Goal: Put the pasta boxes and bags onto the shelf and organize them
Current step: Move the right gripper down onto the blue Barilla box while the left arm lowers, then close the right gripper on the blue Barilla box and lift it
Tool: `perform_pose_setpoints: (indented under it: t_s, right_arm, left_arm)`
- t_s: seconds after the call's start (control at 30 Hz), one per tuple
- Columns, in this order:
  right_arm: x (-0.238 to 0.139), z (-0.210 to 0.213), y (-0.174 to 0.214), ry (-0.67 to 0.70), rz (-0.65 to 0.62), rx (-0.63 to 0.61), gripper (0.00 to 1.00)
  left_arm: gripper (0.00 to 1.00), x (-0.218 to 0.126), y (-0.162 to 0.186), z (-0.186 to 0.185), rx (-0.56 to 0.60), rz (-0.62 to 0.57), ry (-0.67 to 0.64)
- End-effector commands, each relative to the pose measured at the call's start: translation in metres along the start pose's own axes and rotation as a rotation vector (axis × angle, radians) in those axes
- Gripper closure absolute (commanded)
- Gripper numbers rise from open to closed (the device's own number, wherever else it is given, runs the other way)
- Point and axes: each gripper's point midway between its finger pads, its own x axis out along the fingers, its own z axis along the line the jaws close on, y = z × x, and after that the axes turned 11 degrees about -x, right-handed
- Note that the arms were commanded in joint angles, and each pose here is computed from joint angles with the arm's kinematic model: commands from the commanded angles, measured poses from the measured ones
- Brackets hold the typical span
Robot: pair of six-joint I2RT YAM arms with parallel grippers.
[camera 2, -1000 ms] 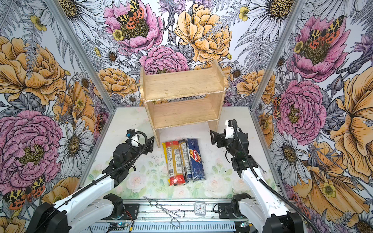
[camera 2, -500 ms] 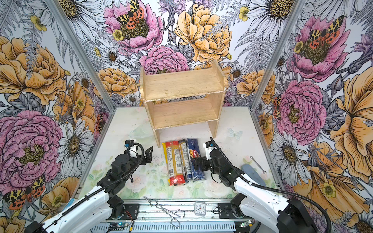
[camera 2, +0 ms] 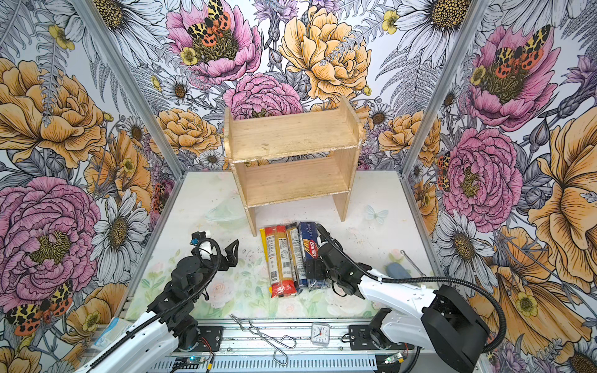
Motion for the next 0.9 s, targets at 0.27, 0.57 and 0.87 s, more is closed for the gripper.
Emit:
perform_pose_setpoints:
  t_s: [0.27, 0.57, 0.87]
  right_arm:
    - [0.021, -0.006, -0.005, 0.081, 0.047, -0.034, 0.09]
    - [0.026, -0.006, 0.005, 0.076, 0.084, -0.045, 0.21]
    - [0.028, -0.002, 0.01, 0.05, 0.104, -0.049, 0.35]
  left_arm:
    - [0.01, 0.019, 0.014, 0.001, 0.008, 0.041, -0.024]
    - [0.01, 0.022, 0.017, 0.0, 0.006, 0.058, -0.024]
    - [0.01, 0.021, 0.017, -0.002, -0.007, 0.059, -0.011]
